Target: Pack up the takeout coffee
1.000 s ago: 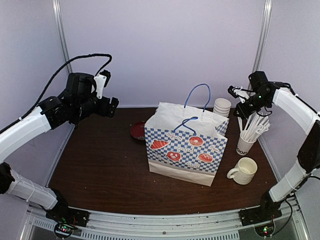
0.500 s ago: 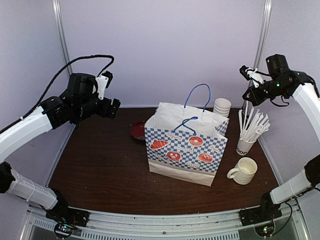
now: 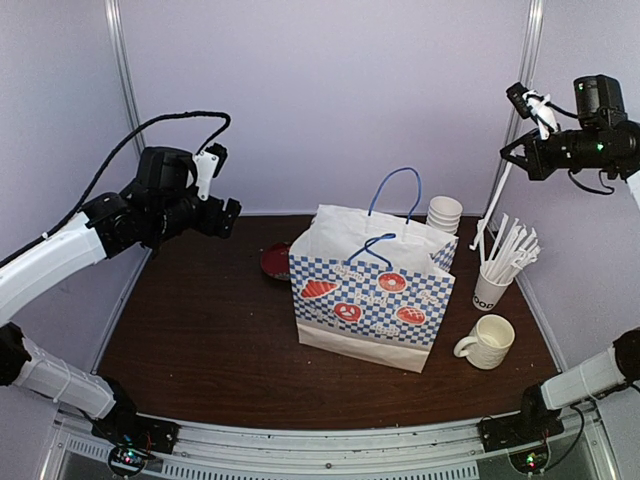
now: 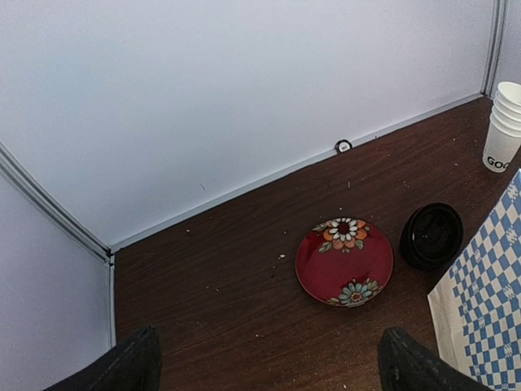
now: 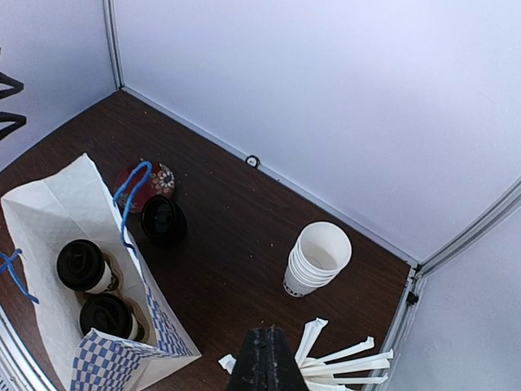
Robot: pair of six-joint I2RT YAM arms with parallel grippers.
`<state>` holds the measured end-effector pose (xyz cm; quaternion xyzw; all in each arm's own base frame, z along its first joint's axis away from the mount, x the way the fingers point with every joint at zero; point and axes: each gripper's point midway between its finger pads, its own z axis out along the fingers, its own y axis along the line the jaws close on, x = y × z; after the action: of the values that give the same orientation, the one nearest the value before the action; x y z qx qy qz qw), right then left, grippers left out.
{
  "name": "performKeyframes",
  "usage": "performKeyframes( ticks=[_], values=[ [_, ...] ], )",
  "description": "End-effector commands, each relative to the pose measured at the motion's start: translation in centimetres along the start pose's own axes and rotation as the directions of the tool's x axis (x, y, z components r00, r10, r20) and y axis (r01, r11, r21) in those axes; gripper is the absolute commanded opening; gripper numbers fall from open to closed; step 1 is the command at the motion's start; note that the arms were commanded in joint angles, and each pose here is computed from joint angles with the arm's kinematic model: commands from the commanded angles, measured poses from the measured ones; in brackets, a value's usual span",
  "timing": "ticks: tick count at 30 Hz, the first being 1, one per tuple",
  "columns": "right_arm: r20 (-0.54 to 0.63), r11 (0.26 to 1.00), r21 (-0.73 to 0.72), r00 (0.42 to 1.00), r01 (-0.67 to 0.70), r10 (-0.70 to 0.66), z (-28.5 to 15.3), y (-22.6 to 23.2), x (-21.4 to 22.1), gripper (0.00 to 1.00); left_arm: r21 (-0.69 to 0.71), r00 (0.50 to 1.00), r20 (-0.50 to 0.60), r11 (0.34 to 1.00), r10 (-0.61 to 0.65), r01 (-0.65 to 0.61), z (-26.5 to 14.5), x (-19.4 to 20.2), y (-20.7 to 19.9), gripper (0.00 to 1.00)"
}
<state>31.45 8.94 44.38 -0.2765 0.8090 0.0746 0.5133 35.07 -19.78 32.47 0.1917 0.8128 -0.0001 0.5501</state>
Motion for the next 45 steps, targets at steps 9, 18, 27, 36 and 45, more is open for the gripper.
performKeyframes(
  ticks=[9,18,27,36,45],
  values=[
    [0.234,0.944,-0.322,0.972,0.068,0.010,-4.4,5.6,-6.5,0.00,-0.030,0.999,0.025,0.999,0.026,-0.026,0.3,-0.7,0.5,0.96],
    [0.220,0.869,-0.494,0.970,0.016,0.107,-2.7,7.0,-7.2,0.00,-0.017,0.999,0.018,0.999,0.034,-0.034,0.6,-0.5,0.2,0.96],
    [0.091,0.870,-0.485,0.984,-0.093,0.156,2.7,5.8,-4.3,0.00,-0.011,0.999,0.015,0.999,0.038,-0.038,0.6,-0.4,0.1,0.96],
    [-0.071,0.885,-0.463,0.997,-0.051,0.020,7.6,7.9,0.6,0.00,-0.007,0.999,0.019,0.999,0.042,-0.042,0.4,-0.5,0.0,0.96],
    [-0.132,0.871,-0.491,0.990,-0.018,-0.054,8.0,10.0,2.3,0.40,0.005,0.999,0.012,0.999,0.049,-0.049,0.6,-0.3,-0.2,0.96]
  ],
)
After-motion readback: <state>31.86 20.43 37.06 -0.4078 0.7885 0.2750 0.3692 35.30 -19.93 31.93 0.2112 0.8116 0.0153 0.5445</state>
